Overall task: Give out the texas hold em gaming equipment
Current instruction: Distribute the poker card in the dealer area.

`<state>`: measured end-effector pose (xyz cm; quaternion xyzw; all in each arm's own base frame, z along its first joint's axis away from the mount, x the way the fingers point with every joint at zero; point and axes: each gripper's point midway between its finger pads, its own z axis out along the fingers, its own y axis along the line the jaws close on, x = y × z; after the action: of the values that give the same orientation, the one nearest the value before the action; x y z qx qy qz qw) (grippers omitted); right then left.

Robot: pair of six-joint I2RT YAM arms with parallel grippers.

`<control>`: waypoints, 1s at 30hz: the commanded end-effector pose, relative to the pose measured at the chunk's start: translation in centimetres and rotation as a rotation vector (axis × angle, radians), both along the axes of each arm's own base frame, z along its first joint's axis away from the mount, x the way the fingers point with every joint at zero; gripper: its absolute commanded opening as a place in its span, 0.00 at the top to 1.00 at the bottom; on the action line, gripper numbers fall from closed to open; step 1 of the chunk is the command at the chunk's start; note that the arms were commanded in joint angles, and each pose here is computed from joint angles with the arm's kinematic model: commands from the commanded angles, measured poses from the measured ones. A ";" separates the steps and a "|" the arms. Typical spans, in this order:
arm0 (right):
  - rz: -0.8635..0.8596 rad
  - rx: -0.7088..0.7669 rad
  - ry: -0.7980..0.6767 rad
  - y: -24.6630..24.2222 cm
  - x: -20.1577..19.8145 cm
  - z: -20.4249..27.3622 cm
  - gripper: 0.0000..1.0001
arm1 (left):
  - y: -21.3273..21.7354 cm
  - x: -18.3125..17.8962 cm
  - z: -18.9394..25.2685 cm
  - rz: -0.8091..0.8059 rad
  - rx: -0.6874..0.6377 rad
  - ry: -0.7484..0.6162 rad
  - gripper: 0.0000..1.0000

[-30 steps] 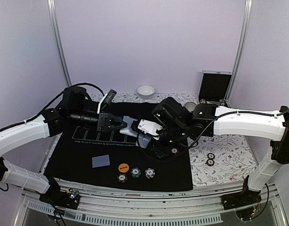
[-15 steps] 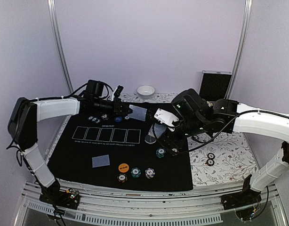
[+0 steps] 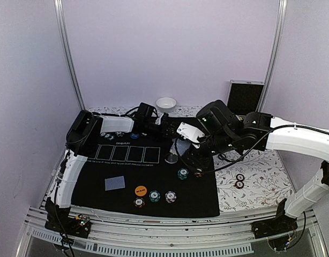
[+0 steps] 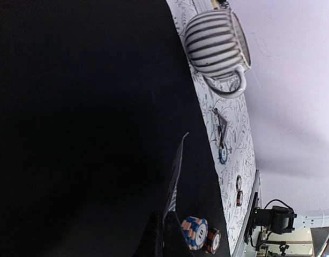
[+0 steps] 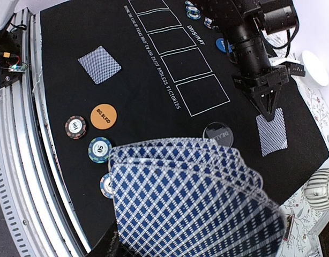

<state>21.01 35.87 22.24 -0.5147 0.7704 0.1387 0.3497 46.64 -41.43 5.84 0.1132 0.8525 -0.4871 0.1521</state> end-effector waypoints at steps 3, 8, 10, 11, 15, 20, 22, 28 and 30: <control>-0.017 0.015 0.005 -0.3 0.1 0.5 0.96 | -1.2 0.5 -2.0 -0.022 0.006 0.089 0.93; -0.015 0.016 0.009 -0.3 0.0 0.5 0.96 | -0.9 -0.2 -1.7 -0.022 0.033 0.072 0.64; -0.015 0.015 0.009 -0.3 0.0 0.5 0.96 | -0.5 -0.1 0.0 -0.004 0.047 0.025 0.49; -0.014 0.015 0.009 -0.3 0.0 0.6 0.96 | -0.3 0.0 1.3 0.003 0.048 -0.005 0.45; -0.013 0.017 0.007 -0.3 0.0 0.8 0.96 | 0.6 -0.7 6.4 0.017 0.052 -0.124 0.31; -0.014 0.015 0.004 -0.3 0.0 0.8 0.96 | 2.7 -3.6 12.5 0.027 0.052 -0.260 0.18; -0.013 0.016 0.003 -0.3 0.0 0.8 0.96 | 4.1 -5.4 15.8 0.030 0.012 -0.352 0.14; -0.001 0.019 0.001 0.1 0.1 1.0 0.96 | 5.9 -15.3 22.7 -0.188 -0.222 -0.577 0.02; 0.004 0.022 -0.004 0.4 0.3 1.1 0.96 | 5.9 -18.1 23.0 -0.273 -0.267 -0.565 0.02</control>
<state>20.81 35.56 21.86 -0.5148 0.7753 0.1365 0.3395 33.94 -34.61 27.49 0.2426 0.7523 -0.5081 0.3420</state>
